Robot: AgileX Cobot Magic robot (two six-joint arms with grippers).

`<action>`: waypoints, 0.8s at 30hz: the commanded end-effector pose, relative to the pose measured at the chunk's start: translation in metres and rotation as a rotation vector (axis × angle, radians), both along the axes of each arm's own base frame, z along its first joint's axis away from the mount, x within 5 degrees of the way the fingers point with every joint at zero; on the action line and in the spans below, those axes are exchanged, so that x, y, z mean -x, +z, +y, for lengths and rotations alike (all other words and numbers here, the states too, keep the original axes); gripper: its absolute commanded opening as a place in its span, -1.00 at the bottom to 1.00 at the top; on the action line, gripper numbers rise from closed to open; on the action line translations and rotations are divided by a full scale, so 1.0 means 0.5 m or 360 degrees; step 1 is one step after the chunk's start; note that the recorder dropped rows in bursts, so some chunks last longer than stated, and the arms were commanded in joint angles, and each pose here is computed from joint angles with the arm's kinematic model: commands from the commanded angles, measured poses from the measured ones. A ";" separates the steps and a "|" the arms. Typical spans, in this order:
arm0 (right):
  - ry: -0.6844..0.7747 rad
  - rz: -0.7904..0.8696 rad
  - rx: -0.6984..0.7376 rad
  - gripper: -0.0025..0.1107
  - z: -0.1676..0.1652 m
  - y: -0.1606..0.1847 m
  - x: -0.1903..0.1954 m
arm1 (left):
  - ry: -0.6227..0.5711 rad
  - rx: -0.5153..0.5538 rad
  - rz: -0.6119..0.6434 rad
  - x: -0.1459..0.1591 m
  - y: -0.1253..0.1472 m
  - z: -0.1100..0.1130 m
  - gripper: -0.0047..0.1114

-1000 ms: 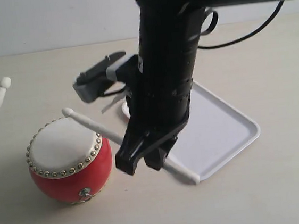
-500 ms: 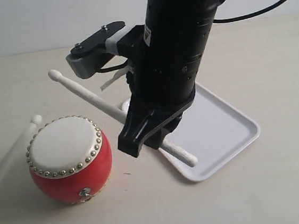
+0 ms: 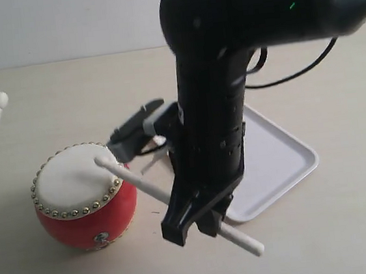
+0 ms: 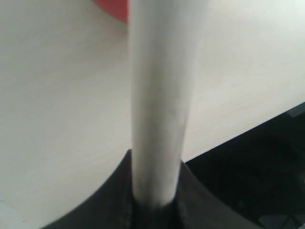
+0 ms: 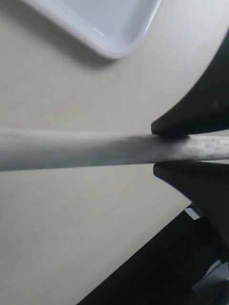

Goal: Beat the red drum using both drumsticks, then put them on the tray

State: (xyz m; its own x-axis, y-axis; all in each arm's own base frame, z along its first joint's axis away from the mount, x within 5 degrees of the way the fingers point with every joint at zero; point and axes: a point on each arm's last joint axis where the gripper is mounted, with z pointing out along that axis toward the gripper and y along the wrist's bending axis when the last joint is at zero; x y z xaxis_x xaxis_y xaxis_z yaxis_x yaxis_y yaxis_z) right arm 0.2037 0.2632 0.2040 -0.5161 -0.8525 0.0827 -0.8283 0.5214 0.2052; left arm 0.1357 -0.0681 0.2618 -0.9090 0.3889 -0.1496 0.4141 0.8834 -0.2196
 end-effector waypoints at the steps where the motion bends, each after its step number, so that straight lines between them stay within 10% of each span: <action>1: 0.0028 0.0069 0.0069 -0.96 0.009 -0.047 -0.007 | 0.0020 0.0065 -0.0179 0.034 0.038 0.010 -0.92; 11: 0.0006 -0.0448 -0.0501 -0.96 -0.006 0.247 0.005 | -0.0088 -0.0022 0.0264 -0.042 -0.054 -0.024 -0.92; 18: 0.0004 -0.0482 -0.0507 -0.96 -0.014 0.258 0.007 | -0.0282 -0.0196 0.0801 -0.069 -0.192 -0.069 -0.92; 24: -0.0012 -0.0372 -0.0390 -0.96 0.011 0.193 -0.013 | -0.0265 -0.0186 0.0443 -0.043 -0.107 -0.050 -0.92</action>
